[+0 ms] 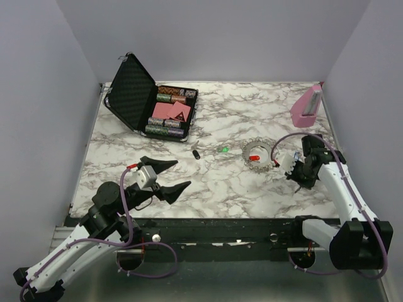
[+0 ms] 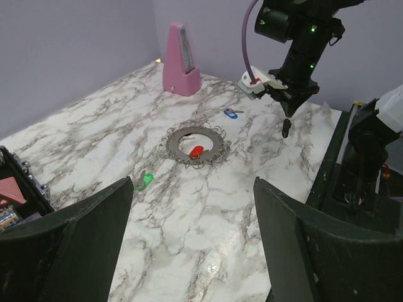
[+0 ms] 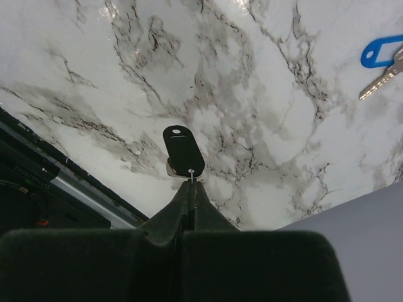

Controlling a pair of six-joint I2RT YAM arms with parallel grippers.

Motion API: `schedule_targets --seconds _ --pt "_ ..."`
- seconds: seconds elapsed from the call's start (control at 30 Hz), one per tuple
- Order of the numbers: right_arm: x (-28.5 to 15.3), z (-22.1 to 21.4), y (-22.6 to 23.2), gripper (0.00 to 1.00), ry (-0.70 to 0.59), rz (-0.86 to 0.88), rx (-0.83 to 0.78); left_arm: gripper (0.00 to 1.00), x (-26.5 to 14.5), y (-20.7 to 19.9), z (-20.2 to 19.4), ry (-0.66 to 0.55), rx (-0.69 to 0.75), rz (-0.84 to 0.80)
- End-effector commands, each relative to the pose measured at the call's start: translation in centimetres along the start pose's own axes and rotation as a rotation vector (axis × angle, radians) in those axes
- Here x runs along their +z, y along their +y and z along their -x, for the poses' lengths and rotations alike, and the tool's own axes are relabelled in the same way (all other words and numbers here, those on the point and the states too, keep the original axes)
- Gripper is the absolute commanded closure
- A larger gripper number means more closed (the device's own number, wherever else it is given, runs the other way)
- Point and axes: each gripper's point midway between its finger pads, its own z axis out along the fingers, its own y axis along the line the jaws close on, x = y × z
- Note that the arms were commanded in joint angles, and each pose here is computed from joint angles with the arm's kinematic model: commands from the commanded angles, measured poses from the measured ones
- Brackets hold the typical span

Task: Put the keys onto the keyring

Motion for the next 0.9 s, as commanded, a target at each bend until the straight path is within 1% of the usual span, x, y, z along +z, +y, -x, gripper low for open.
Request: schedule_targets --seconds 0.0,0.17,0.43,0.47,0.7,0.87 --pt "0.4 -0.8 0.0 0.99 0.055 0.042 -0.030 0.14 -0.2 -0.3 0.9 -0.028 0.007 -0.010" --pt "2.0 0.1 -0.4 0.99 0.043 0.100 -0.024 0.14 -0.3 -0.2 1.1 -0.035 0.010 -0.008" --pt "3.2 2.7 -1.5 0.99 -0.034 0.127 0.014 0.14 -0.2 -0.2 1.0 -0.032 0.010 -0.008" --pt "3.5 3.4 -1.2 0.99 -0.040 0.137 -0.007 0.14 -0.2 -0.3 0.9 -0.029 0.009 -0.010" --pt "5.5 5.7 -1.0 0.99 -0.056 0.145 -0.032 0.14 -0.2 -0.1 0.9 -0.029 0.009 -0.004" --pt "6.1 7.0 -1.3 0.99 -0.076 0.131 -0.034 0.14 -0.2 -0.1 0.9 -0.029 0.010 -0.002"
